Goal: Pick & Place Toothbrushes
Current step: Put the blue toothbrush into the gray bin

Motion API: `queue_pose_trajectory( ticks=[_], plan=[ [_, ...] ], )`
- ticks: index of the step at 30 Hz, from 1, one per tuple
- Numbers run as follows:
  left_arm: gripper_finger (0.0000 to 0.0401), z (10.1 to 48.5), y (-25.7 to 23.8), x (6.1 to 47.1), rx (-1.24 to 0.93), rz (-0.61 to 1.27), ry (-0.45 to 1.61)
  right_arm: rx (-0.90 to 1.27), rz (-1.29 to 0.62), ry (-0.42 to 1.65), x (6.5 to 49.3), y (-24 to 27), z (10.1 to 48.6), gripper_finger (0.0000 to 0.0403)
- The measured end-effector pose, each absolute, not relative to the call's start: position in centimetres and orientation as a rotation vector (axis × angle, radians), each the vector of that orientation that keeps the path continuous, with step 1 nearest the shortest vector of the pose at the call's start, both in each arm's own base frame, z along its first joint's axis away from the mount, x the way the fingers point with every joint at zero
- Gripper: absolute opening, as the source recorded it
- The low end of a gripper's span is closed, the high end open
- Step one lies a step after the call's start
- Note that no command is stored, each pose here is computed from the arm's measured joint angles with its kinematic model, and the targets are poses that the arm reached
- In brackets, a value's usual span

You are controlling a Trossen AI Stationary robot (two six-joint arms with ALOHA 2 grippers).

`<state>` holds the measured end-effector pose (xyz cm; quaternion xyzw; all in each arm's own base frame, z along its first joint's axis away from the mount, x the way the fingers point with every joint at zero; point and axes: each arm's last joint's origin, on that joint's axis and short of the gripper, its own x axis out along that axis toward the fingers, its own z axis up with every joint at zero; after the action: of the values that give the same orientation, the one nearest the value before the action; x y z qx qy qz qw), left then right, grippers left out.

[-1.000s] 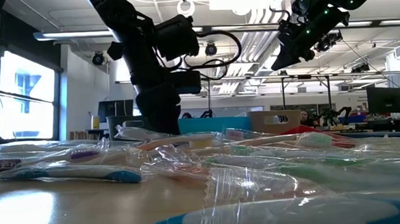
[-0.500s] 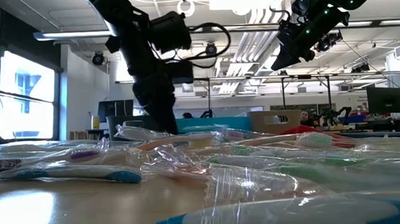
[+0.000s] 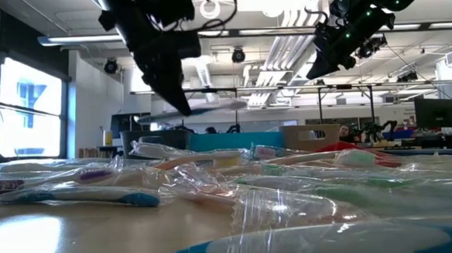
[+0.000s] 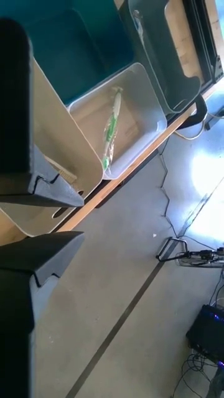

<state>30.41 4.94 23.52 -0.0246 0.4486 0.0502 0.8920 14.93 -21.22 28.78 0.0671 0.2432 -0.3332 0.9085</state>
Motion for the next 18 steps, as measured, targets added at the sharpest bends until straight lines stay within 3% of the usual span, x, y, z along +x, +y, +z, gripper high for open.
queue_pose_trajectory(
  ticks=[18],
  plan=[
    [0.0007, 31.4, 4.5, 25.8, -0.227, 0.289, 0.589, 0.138, -0.685, 0.503, 15.0, -21.2, 28.8, 0.0067]
  ],
)
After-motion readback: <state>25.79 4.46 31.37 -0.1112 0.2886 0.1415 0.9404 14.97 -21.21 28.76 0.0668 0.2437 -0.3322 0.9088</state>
